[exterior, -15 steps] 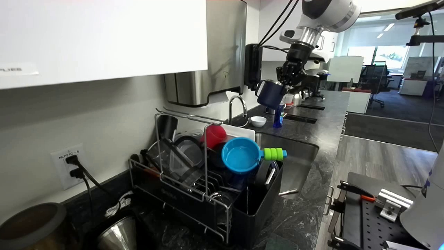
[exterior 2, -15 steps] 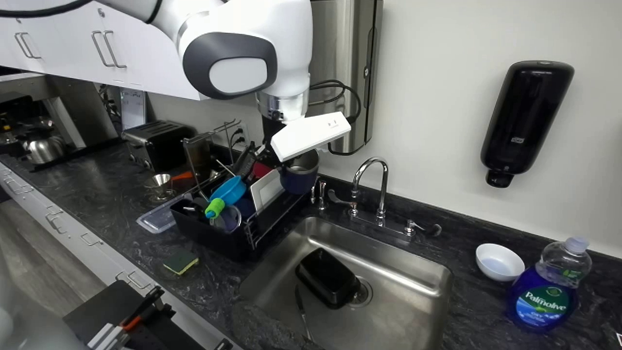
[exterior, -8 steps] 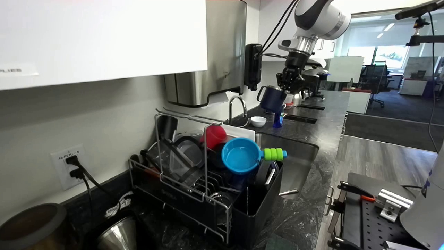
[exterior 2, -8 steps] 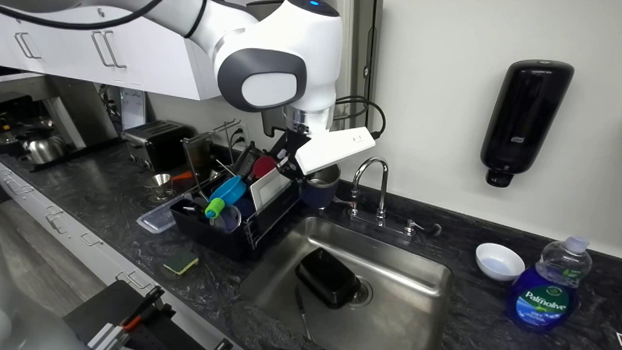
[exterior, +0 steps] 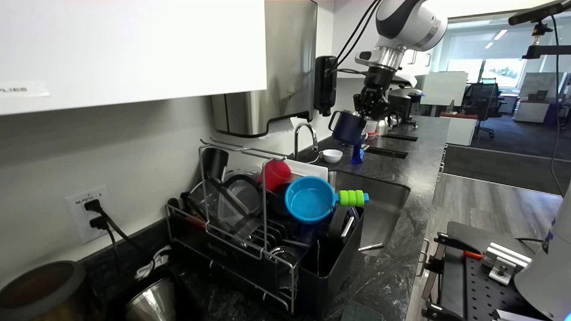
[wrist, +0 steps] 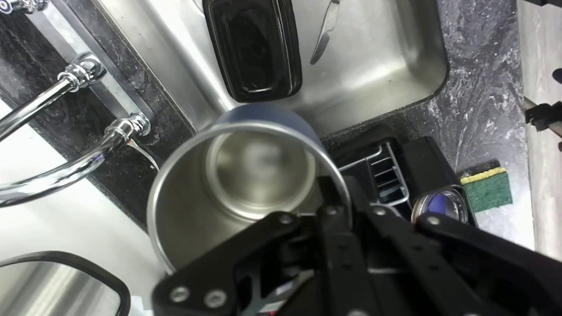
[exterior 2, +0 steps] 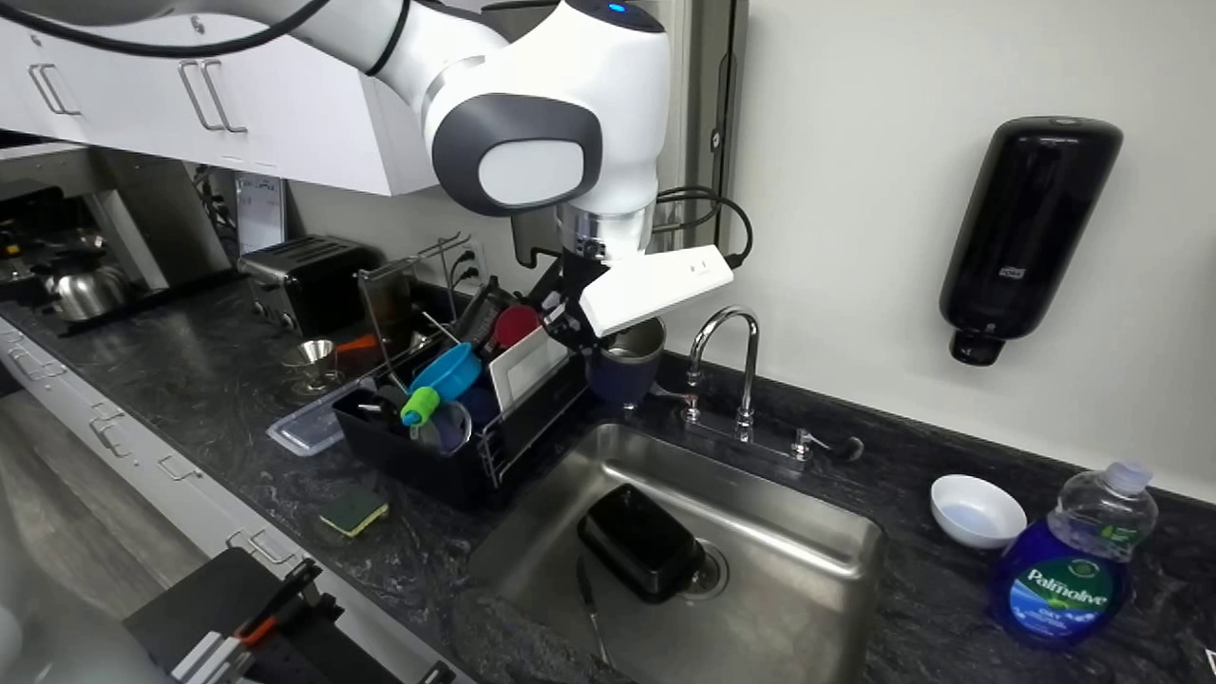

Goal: Pick up the blue cup and place it in the sink

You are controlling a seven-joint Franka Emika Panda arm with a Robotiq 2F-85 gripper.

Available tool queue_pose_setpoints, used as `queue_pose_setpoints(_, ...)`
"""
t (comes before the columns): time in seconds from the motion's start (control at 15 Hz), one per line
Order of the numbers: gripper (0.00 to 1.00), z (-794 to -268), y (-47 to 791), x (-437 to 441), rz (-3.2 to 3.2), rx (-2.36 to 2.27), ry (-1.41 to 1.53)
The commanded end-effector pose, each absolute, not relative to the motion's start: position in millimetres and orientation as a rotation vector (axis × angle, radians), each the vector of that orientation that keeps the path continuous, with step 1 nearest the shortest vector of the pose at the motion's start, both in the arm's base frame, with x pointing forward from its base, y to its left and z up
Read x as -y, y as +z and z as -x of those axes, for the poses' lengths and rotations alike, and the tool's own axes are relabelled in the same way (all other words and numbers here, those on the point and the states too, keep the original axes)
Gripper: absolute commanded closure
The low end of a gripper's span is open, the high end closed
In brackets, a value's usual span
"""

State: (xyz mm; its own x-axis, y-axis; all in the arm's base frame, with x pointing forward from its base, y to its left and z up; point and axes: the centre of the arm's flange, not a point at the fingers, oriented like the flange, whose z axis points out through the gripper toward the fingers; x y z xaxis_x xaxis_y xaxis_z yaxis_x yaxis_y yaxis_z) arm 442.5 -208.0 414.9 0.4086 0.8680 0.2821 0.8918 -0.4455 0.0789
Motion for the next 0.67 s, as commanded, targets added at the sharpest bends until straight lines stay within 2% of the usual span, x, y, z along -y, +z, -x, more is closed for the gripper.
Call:
queue_pose_setpoints(0.0,0.93,-442,415,208,2.565,1.606,-0.435)
queue_pose_setpoints(0.27,0.93,-442,415,208,2.565,1.606,-0.435)
queue_pose_setpoints(0.33,0.98,-442,415,208,2.565,1.606,-0.435)
queue_pose_setpoints(0.6,0.98,-416,349,210,2.533,1.647,-0.325)
